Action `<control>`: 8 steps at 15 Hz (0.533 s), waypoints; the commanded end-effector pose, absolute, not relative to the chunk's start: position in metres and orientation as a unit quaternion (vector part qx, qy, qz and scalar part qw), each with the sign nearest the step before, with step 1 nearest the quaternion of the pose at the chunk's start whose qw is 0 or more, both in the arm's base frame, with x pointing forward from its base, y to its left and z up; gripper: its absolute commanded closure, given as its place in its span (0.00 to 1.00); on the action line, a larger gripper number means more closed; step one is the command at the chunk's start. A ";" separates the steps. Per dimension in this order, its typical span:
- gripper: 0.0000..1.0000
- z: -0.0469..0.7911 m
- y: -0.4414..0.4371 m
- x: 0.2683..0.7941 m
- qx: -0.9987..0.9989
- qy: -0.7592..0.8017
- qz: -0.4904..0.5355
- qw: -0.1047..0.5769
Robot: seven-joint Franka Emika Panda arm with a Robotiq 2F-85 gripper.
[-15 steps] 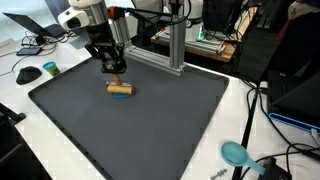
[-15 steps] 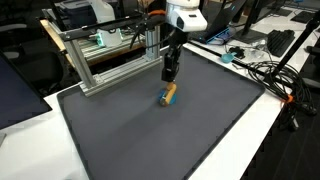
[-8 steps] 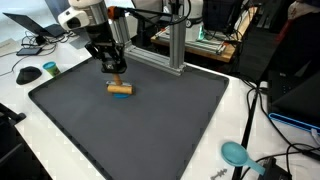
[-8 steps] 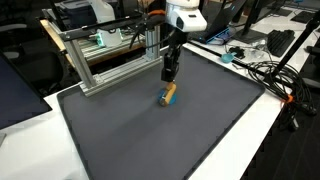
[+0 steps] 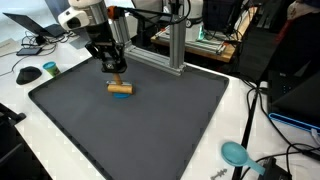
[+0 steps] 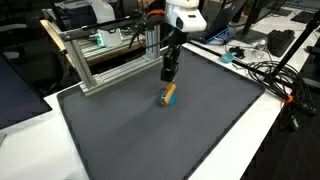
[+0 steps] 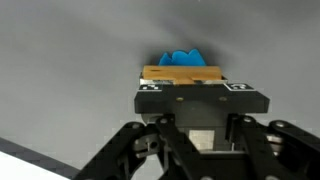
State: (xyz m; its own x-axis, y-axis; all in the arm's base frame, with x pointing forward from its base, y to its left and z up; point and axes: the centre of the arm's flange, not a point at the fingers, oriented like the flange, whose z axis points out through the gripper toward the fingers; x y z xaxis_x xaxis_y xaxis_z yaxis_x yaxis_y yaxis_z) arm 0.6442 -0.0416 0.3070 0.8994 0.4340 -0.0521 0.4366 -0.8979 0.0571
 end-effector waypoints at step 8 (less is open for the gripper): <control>0.78 0.250 -0.052 0.622 0.966 0.237 -0.095 0.027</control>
State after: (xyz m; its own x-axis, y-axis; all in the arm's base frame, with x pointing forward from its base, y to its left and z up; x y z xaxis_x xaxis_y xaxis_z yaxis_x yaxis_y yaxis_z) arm 0.6436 -0.0422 0.3068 0.8970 0.4383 -0.0573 0.4411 -0.8958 0.0545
